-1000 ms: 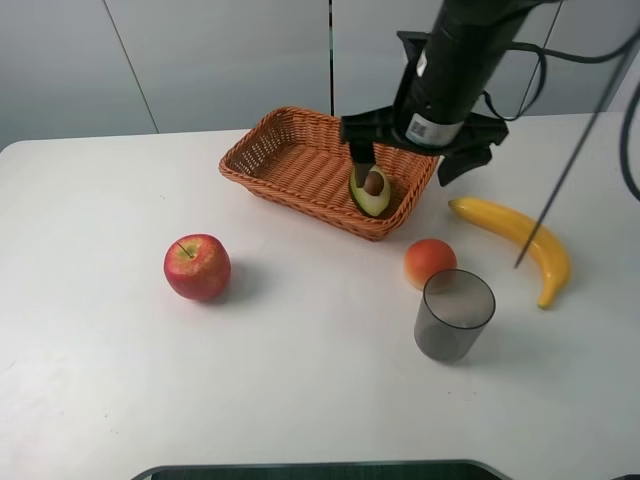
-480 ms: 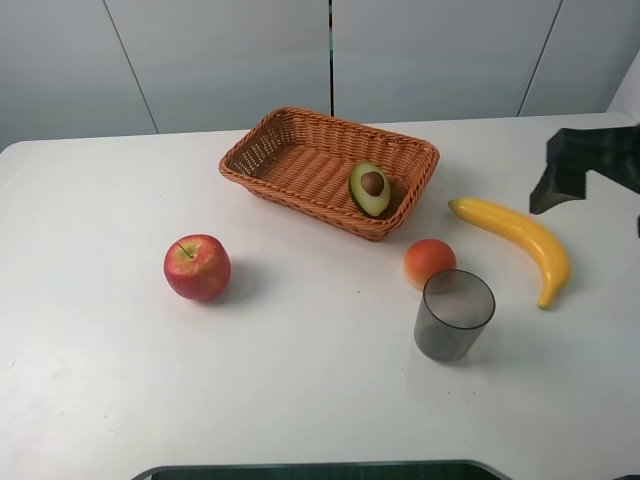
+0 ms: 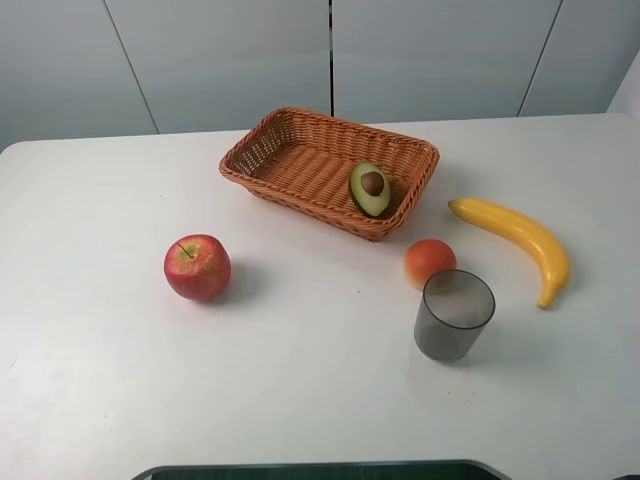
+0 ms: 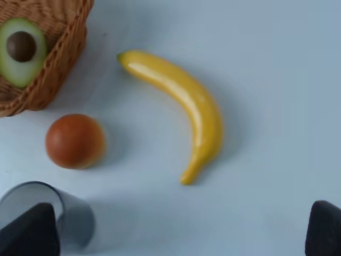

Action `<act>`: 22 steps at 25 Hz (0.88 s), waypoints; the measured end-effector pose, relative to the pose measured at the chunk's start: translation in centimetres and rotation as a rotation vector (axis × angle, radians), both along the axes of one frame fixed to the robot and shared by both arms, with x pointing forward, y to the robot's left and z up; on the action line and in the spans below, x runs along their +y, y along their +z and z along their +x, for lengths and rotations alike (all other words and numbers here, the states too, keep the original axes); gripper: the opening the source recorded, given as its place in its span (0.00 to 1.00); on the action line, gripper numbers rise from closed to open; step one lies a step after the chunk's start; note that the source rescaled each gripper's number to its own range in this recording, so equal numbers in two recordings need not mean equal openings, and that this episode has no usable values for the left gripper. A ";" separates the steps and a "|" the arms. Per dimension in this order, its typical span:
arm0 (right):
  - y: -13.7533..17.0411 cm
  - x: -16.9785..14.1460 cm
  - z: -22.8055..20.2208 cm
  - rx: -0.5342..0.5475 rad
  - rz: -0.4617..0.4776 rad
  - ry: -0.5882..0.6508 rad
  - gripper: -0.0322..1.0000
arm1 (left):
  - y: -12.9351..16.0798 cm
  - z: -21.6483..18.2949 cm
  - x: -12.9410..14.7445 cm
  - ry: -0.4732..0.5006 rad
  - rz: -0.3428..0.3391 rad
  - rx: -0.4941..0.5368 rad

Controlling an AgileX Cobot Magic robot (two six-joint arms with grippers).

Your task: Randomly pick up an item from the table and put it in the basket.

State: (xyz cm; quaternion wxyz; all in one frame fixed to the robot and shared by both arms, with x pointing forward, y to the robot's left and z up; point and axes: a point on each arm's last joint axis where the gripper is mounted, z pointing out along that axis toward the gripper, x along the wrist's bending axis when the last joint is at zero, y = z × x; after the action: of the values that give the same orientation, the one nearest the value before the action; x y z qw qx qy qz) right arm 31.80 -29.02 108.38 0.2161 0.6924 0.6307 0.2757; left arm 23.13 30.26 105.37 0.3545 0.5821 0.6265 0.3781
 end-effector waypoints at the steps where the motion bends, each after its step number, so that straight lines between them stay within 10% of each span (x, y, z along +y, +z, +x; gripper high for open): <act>1: 0.2 -0.3 -0.8 -0.030 -0.020 0.008 1.00 | 0.0 0.0 0.0 0.000 0.000 0.000; 12: 1.4 -1.8 -7.6 -0.362 -0.093 0.093 1.00 | 0.0 0.0 0.0 0.000 0.000 0.000; 22: -2.5 -1.5 -8.6 -0.402 -0.095 0.169 1.00 | 0.0 0.0 0.0 0.000 0.000 0.000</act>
State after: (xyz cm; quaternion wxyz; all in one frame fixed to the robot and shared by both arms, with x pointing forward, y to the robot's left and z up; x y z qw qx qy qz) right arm 23.16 -30.49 105.85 0.3460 0.5574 0.6429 0.3953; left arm 23.13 30.26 105.37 0.3545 0.5821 0.6265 0.3781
